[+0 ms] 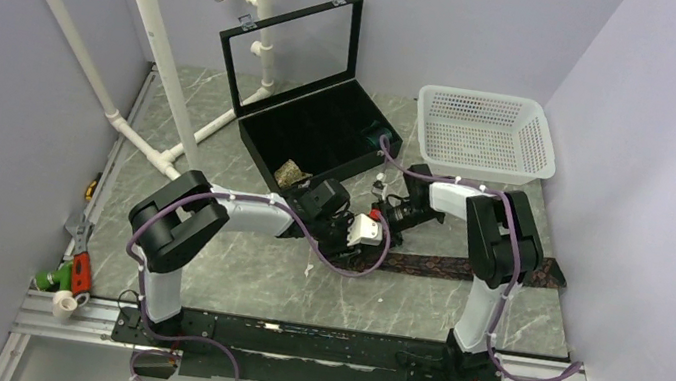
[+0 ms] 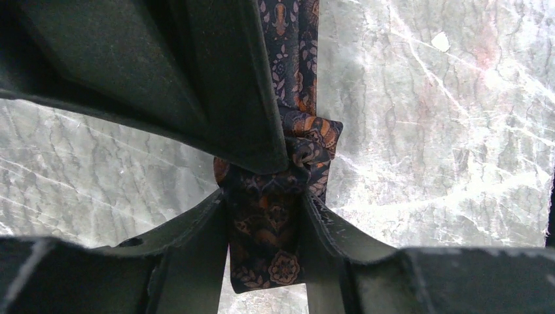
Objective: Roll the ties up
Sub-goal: Place the tie at the center of the board.
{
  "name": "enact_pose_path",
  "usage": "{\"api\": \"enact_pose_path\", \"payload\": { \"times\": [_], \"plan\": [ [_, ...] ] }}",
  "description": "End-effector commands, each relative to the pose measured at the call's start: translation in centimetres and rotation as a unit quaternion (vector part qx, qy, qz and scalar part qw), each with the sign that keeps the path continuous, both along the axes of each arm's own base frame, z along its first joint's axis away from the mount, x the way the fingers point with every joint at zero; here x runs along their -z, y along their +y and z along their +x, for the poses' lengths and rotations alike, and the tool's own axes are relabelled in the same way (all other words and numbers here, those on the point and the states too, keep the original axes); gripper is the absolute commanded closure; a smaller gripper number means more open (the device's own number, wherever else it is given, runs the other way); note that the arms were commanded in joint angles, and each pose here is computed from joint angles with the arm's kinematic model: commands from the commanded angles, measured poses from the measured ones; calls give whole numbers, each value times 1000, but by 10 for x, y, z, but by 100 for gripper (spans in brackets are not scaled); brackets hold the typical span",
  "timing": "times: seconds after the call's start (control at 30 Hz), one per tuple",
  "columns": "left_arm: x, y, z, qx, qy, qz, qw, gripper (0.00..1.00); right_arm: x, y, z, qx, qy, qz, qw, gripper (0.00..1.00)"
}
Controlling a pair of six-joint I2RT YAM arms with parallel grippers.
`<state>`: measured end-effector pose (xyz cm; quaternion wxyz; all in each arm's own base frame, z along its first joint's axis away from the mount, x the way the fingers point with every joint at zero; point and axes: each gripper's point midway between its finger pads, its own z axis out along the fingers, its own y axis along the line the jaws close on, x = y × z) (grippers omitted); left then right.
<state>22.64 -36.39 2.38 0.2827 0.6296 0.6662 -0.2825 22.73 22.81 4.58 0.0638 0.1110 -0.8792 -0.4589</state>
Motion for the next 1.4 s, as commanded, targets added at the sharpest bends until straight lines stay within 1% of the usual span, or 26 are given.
{"api": "enact_pose_path", "payload": {
  "times": [0.0, 0.03, 0.07, 0.1, 0.17, 0.2, 0.27, 0.33, 0.43, 0.63, 0.77, 0.93, 1.0, 1.03, 1.07, 1.1, 1.17, 1.23, 1.27, 1.33, 1.37],
  "plan": [
    [14, 17, -7, -10, 11, 47, 999, 50, -3, 1, 7, -10, -17, 1, 1000, 100],
    [11, 17, -6, -11, 8, 43, 999, 46, -4, 1, 7, -11, -20, 2, 1000, 100],
    [3, 16, -4, -13, 1, 31, 999, 40, -5, 1, 6, -13, -24, 2, 1000, 100],
    [-6, 15, -3, -13, -4, 15, 1000, 35, -5, 0, 6, -13, -28, 2, 1000, 100],
    [-26, 13, -3, -13, -17, -21, 1000, 22, -7, 0, 4, -13, -33, 5, 999, 100],
    [-35, 11, -3, -11, -24, -37, 999, 11, -8, 0, 4, -12, -36, 6, 999, 100],
    [-49, 8, -6, -1, -29, -60, 998, 2, -9, 0, 5, -9, -45, 7, 999, 100],
    [-58, 2, -7, 1, -31, -80, 996, 1, -10, 1, 6, -6, -48, 9, 999, 100],
    [-59, -3, -8, 7, -26, -83, 996, 1, -10, 2, 7, -8, -50, 11, 999, 100],
    [-24, -10, -7, 7, -30, -48, 998, 1, -18, 3, 7, -8, -58, 22, 998, 100],
    [-9, -15, -6, 11, -25, -38, 999, 0, -20, 4, 6, -9, -59, 26, 998, 100],
    [13, -7, -6, 13, -28, -1, 1000, 1, -28, 5, 6, -9, -64, 38, 997, 100],
    [16, -4, -7, 14, -26, 11, 999, 10, -31, 5, 4, -11, -63, 40, 997, 100],
    [16, -3, -8, 20, -28, 13, 999, 19, -33, 4, 2, -13, -64, 40, 997, 100],
    [15, -2, -9, 23, -29, 11, 999, 30, -34, 4, 0, -15, -64, 39, 997, 100],
    [14, -2, -11, 25, -28, 10, 999, 35, -34, 2, -2, -16, -63, 36, 997, 100],
    [13, 1, -12, 26, -30, 11, 999, 37, -30, -3, -6, -20, -61, 25, 998, 100],
    [17, 6, -15, 23, -22, 23, 999, 45, -23, -9, -10, -23, -57, 8, 998, 100],
    [18, 7, -15, 21, -20, 27, 999, 51, -19, -11, -11, -23, -55, -2, 998, 100],
    [17, 8, -13, 17, -22, 29, 999, 68, -9, -18, -8, -26, -67, -23, 997, 100],
    [18, 8, -14, 16, -21, 30, 999, 73, -4, -22, -7, -23, -68, -33, 997, 100]
  ]
}}
